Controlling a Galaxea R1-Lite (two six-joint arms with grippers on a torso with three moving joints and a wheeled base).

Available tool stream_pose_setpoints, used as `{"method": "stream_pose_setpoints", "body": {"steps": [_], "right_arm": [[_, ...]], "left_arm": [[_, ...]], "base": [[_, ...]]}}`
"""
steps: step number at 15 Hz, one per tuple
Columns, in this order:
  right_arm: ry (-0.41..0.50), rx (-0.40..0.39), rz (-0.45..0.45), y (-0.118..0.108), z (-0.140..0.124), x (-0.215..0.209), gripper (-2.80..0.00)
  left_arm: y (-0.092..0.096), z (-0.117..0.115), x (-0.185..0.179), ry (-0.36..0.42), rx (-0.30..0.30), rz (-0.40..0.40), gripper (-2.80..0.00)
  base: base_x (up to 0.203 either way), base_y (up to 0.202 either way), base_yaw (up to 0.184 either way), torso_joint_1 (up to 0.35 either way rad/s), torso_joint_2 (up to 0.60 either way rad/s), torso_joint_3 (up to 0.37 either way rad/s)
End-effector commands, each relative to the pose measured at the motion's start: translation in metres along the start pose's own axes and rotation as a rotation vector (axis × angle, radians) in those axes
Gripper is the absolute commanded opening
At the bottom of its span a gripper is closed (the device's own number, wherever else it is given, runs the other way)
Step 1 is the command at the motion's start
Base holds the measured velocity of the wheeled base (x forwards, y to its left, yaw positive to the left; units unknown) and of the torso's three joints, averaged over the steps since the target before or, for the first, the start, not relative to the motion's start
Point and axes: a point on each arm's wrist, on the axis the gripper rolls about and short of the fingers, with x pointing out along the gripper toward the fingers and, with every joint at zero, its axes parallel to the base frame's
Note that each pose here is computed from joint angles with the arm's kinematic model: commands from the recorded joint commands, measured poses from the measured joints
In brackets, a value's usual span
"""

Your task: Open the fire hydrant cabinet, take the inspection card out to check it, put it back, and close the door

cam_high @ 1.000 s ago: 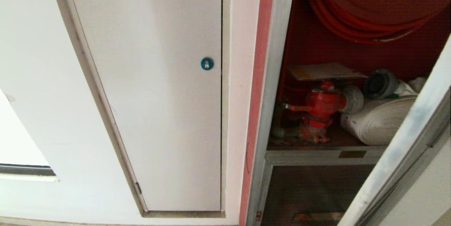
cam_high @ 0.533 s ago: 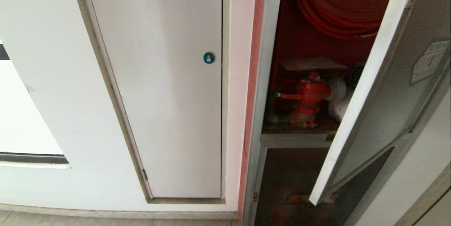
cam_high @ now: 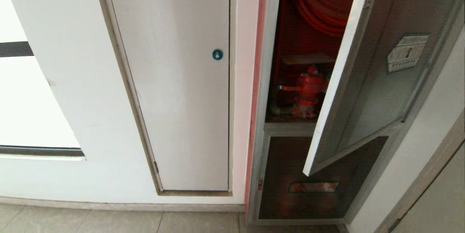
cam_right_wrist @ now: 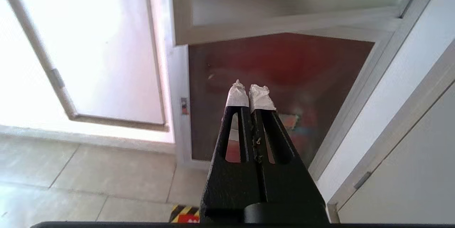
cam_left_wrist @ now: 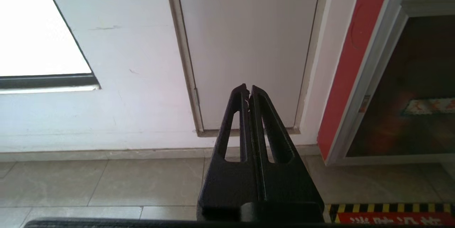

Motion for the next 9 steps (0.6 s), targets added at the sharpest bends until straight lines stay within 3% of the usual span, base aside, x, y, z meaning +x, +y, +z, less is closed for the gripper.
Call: {"method": "stream_pose_setpoints", "body": {"steps": [1,3,9], "right_arm": [[0.0,-0.001,0.001,0.0,0.0,0.0,-2.8],[0.0,-0.001,0.001,0.0,0.0,0.0,-2.8],[0.0,-0.003,0.003,0.0,-0.0001,0.0,-2.8]], "left_arm": [[0.0,-0.0004,0.0002,0.003,0.0,0.001,-2.8],[0.0,-0.0004,0.0002,0.003,0.0,0.001,-2.8],[0.0,-0.0004,0.0002,0.003,0.0,0.001,-2.8]], "base": [[-0.194,0.0,0.0,0.002,0.01,0.003],[-0.14,0.0,0.0,0.001,0.0,0.002],[0.0,0.0,0.0,0.0,0.0,0.0]]}}
